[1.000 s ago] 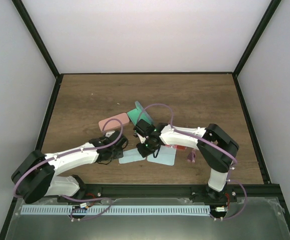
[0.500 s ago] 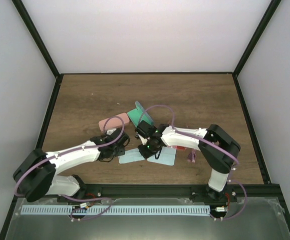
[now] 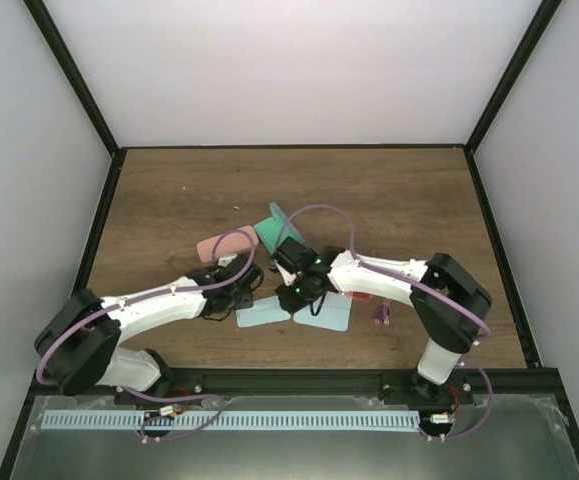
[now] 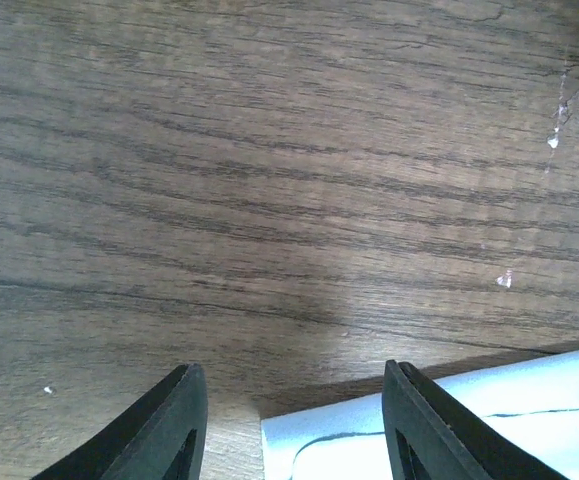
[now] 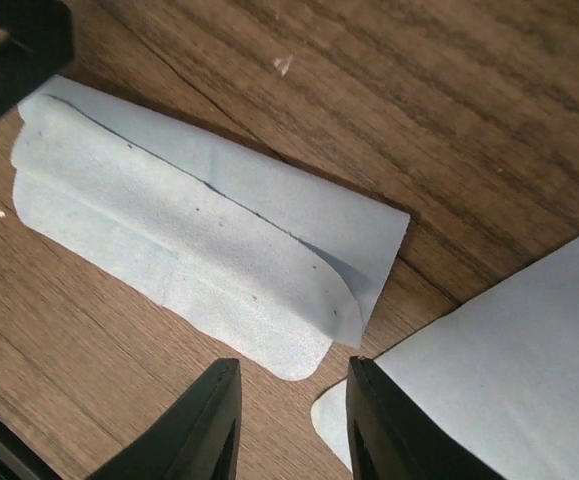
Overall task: Organize the sunglasses
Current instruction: Fold the glasses cleaning cloth at the center of the board.
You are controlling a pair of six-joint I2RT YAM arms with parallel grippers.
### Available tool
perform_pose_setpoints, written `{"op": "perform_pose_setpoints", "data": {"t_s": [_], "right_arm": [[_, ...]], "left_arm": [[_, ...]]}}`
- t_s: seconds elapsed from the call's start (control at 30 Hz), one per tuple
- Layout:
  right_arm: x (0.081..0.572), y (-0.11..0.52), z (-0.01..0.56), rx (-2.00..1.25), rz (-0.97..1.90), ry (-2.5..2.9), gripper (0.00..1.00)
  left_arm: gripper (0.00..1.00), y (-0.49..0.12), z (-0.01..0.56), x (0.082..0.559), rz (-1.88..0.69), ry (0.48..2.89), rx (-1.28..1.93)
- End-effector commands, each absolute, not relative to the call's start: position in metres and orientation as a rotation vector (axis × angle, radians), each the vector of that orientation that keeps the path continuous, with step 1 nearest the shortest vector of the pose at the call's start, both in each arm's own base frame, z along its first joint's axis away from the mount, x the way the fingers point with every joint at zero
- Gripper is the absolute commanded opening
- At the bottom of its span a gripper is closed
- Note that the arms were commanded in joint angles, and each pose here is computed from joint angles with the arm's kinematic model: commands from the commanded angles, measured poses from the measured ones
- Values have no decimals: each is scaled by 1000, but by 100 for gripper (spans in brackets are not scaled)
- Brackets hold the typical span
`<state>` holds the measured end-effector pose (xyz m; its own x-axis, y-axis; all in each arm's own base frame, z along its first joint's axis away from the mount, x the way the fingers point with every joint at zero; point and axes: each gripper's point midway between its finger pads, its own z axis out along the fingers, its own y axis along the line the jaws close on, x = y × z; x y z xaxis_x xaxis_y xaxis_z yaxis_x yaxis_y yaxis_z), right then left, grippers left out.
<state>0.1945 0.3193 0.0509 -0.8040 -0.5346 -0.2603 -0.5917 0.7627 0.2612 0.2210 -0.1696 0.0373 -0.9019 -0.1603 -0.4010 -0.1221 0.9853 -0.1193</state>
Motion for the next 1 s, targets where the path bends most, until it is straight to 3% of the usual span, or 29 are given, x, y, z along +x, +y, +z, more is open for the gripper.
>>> {"op": "perform_pose_setpoints", "data": {"t_s": [0.0, 0.13, 0.27, 0.37, 0.47, 0.97], "right_arm": [[201, 322, 64, -888, 496, 2742, 33], [206, 332, 62, -885, 512, 2744, 32], [208, 346, 63, -883, 573, 2741, 20], [212, 352, 60, -883, 579, 2742, 9], [216, 360, 59, -889, 593, 2738, 3], [218, 376, 36, -910, 628, 2777, 2]], "left_arm": [[48, -179, 43, 229, -163, 2693, -171], [18, -184, 39, 228, -177, 2711, -157], [5, -184, 33, 228, -160, 2728, -142], [4, -186, 30, 228, -159, 2737, -128], [4, -189, 27, 228, -157, 2749, -113], [4, -187, 7, 219, -98, 2834, -77]]}}
